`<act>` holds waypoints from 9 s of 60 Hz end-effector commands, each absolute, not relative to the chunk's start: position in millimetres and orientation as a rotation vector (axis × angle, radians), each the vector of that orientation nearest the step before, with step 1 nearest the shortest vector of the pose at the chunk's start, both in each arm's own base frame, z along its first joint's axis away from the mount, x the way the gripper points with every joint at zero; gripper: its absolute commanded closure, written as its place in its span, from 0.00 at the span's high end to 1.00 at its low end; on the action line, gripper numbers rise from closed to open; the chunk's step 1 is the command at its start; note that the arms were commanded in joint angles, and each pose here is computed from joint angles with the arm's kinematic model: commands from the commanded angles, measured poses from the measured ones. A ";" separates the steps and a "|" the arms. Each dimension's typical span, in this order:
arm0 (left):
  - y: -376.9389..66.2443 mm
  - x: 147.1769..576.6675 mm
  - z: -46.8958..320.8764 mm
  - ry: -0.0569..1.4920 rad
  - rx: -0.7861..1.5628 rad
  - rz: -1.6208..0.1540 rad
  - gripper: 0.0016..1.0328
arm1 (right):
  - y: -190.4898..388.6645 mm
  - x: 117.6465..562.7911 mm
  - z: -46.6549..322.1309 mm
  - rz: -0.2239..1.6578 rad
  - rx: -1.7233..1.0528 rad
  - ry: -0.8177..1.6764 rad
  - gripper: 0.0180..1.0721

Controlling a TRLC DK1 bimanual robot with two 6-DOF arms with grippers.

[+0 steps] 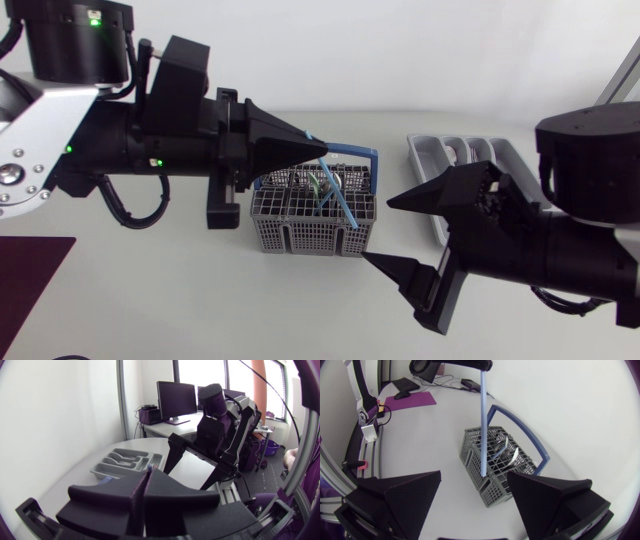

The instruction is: Unload the cutlery basket into the drawer organizer.

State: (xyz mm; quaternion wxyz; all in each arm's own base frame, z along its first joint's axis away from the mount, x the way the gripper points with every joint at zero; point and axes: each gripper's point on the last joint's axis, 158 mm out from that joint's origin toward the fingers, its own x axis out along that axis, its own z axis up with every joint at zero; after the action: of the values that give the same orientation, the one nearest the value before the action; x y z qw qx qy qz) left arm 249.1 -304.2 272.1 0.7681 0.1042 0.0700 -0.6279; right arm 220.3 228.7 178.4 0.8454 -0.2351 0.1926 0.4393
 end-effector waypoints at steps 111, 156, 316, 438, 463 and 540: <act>-258.0 316.1 318.8 0.141 0.093 -1.249 0.95 | 214.0 225.7 173.5 0.894 -0.386 0.515 0.05; -317.4 316.5 157.3 0.352 0.704 -1.116 0.90 | 34.2 373.9 86.0 0.295 -0.045 0.888 0.05; -321.2 298.4 203.6 0.205 0.738 -1.039 0.13 | 129.0 328.0 131.3 0.439 -0.246 0.694 0.83; -354.5 251.0 296.2 0.406 0.112 -1.367 0.14 | 234.6 225.0 178.1 0.999 -0.284 0.440 0.06; -328.4 287.6 329.8 0.339 0.060 -1.264 0.93 | 218.9 213.4 165.9 0.977 -0.306 0.504 0.05; -327.4 322.9 169.4 0.145 1.309 -1.272 0.93 | 8.1 437.5 21.5 0.156 -0.026 0.996 0.08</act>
State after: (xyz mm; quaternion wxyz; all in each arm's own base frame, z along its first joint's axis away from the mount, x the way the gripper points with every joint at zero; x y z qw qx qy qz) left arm 317.7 -323.1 169.8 0.6329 0.5402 0.0779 -0.5491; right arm 429.3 6.9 34.2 0.8827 -0.0210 0.4621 0.0828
